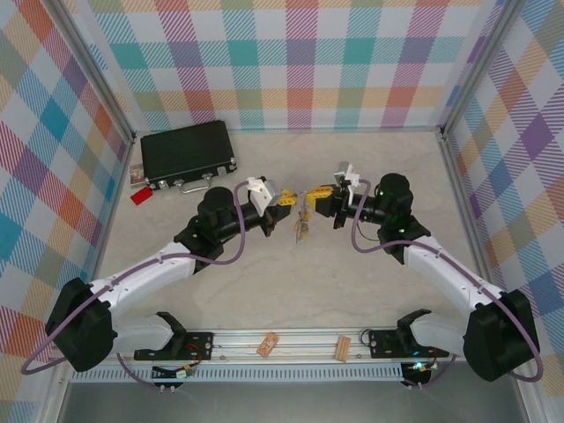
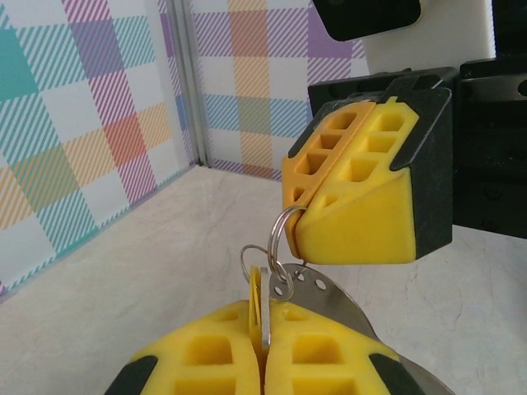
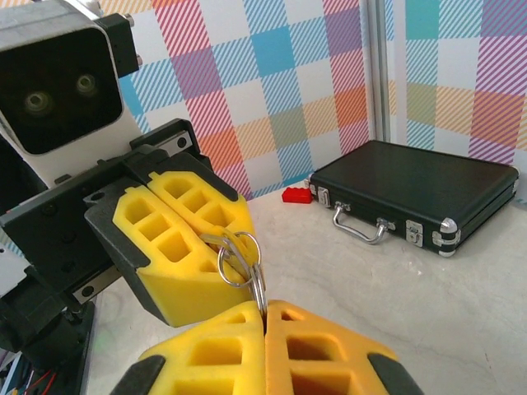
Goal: Put the keys on the keyring
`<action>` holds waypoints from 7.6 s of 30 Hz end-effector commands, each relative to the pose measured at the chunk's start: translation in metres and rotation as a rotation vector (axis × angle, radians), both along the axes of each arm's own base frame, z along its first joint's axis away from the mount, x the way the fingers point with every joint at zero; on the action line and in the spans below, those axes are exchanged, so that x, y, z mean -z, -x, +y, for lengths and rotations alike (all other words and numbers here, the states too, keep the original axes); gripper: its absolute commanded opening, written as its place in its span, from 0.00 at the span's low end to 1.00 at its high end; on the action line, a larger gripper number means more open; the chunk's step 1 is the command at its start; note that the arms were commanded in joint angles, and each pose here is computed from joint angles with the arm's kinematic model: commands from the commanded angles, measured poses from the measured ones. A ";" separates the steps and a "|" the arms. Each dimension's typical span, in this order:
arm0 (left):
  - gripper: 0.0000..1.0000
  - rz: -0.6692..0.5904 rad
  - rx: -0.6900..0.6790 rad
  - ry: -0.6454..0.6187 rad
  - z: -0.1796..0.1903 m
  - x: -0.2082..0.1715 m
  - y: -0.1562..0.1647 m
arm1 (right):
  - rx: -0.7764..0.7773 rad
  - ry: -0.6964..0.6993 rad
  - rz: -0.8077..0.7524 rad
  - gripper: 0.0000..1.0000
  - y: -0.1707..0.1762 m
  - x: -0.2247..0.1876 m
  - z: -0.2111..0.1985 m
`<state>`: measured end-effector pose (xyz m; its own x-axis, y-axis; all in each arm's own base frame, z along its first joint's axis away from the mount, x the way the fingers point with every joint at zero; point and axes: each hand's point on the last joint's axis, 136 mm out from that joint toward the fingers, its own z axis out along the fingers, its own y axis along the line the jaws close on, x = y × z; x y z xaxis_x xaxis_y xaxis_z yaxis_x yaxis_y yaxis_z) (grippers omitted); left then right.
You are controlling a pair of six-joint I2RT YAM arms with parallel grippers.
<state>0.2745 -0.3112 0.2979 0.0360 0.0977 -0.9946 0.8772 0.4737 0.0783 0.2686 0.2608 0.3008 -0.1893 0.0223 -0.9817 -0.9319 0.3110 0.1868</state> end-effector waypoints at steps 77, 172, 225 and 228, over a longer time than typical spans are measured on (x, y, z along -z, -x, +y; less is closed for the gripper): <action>0.00 0.156 0.097 -0.458 -0.148 0.099 -0.036 | 1.180 -0.159 0.138 0.99 0.011 0.073 -0.209; 0.24 0.476 -0.339 -1.185 0.080 0.280 -0.066 | 1.064 -0.128 0.212 0.99 0.004 0.087 -0.183; 1.00 0.331 -1.579 -0.006 0.358 0.182 -0.090 | 1.210 0.460 0.094 0.99 -0.112 0.182 -0.220; 1.00 0.306 -1.494 -0.018 0.347 0.181 -0.101 | 1.223 0.433 0.075 0.99 -0.115 0.181 -0.227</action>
<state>0.3579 0.0473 0.0974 -0.4025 -0.1304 -0.9061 -0.4748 0.8760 0.0848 0.3726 0.0304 0.0956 -0.4445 -0.1341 -0.8857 0.0153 0.9874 -0.1572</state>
